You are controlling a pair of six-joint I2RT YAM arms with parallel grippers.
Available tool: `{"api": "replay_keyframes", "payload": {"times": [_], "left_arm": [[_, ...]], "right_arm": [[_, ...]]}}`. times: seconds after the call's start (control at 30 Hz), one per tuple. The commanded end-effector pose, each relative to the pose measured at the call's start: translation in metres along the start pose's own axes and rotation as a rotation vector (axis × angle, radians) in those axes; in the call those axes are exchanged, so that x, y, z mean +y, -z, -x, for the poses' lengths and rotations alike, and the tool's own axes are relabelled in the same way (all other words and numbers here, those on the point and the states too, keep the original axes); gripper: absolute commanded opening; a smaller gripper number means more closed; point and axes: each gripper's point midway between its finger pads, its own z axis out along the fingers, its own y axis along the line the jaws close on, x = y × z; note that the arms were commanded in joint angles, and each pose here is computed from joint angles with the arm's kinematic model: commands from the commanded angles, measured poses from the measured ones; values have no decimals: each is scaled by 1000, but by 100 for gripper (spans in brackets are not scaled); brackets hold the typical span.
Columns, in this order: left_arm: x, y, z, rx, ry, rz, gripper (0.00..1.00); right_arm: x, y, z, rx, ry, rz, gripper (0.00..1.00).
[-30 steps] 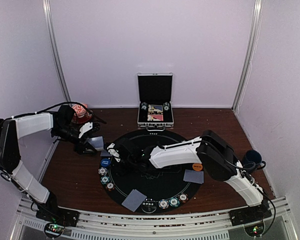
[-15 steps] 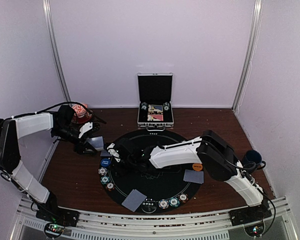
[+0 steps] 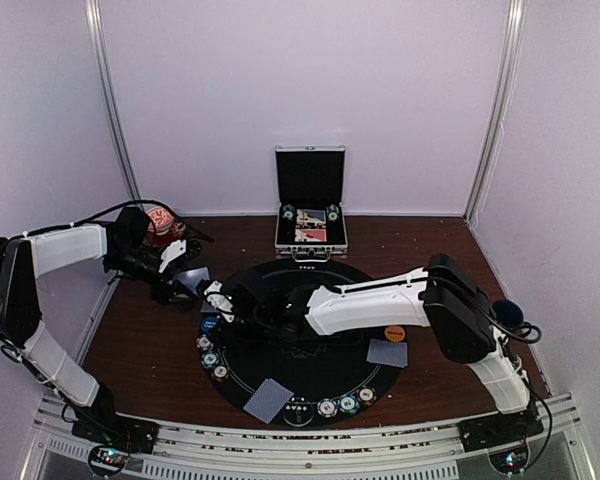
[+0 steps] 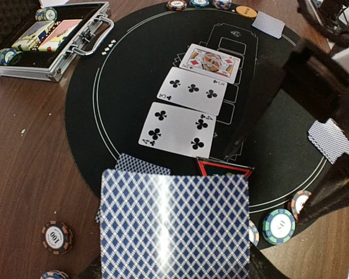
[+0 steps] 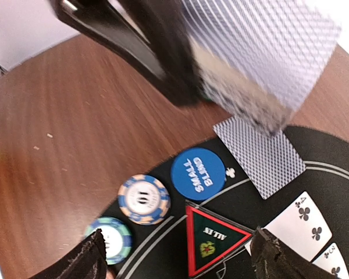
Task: Distribute texas hold em gaming equipment
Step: Place the all-in button in the small blind area, then pick up the poker card from the face-down deck piles.
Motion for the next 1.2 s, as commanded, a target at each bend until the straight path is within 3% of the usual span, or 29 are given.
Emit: {"api": "replay_keyframes", "payload": {"times": [0.0,0.27,0.47,0.7,0.97,1.17], "left_arm": [[6,4,19,-60,-46,14,59],[2,5,20,-73,-46,1,59],[-2,-1,22,-83,-40,-28,60],[-19,-16,31,-73,-58,-70,60],[-50,-33,38,-50,-120,-110,60],[-61,-42,33,-23,-138,-135,60]], "right_arm": [[-4,29,26,-45,12,-36,88],[-22,53,12,-30,-67,-49,90],[-38,83,6,-78,-287,77,89],[-59,113,29,-210,-548,198,88],[-54,92,47,-233,-663,271,86],[-44,73,52,-215,-637,321,84]]}}
